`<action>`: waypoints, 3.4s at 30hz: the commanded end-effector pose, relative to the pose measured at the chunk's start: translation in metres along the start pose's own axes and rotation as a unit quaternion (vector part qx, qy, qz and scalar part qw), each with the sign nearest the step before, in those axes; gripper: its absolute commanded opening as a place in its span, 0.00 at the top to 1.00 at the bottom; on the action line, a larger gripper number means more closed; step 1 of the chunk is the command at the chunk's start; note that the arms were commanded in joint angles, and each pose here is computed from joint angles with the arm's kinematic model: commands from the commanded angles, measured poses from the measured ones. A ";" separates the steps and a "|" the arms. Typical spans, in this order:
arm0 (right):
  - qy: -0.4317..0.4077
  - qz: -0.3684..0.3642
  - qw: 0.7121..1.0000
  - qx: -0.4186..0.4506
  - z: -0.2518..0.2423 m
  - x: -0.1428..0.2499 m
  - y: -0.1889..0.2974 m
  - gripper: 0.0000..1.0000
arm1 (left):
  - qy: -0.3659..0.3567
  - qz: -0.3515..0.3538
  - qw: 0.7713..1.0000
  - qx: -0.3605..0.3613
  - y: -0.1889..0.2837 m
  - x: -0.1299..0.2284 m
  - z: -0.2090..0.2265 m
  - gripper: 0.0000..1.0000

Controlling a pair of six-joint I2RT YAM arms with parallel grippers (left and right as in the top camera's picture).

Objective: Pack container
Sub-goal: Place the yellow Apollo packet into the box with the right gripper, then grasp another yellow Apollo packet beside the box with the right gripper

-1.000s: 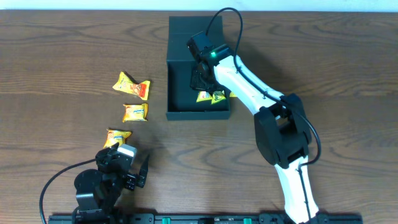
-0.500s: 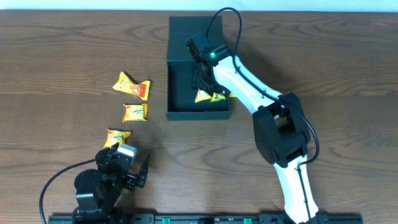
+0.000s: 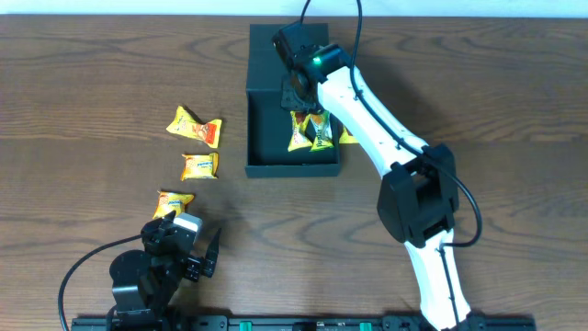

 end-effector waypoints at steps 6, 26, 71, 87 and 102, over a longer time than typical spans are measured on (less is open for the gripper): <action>0.092 0.040 0.995 -0.027 0.023 0.032 -0.007 0.98 | 0.001 0.001 1.000 0.001 -0.002 0.002 -0.001 0.05; 0.126 0.086 0.988 0.020 0.007 0.063 -0.067 0.99 | 0.001 0.001 1.000 0.001 -0.002 0.002 -0.001 0.05; 0.030 -0.080 0.996 0.004 -0.044 -0.074 0.084 0.92 | 0.001 0.001 1.000 0.001 -0.002 0.002 -0.001 0.05; -0.020 0.072 0.996 0.056 -0.125 -0.009 -0.034 0.18 | 0.001 0.001 1.000 0.001 -0.002 0.002 -0.001 0.05; -0.017 0.051 0.996 0.072 -0.133 0.000 -0.057 0.31 | 0.001 0.001 1.000 0.001 -0.002 0.002 -0.001 0.05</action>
Point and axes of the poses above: each gripper's point midway between its finger pads, its own y axis back along the fingers, its own z axis along the line the jaws close on, x = y × z, the point moved 2 cm from there along y, back along the fingers, and after that the axes turned 15 degrees about -y, right-handed, at the moved point
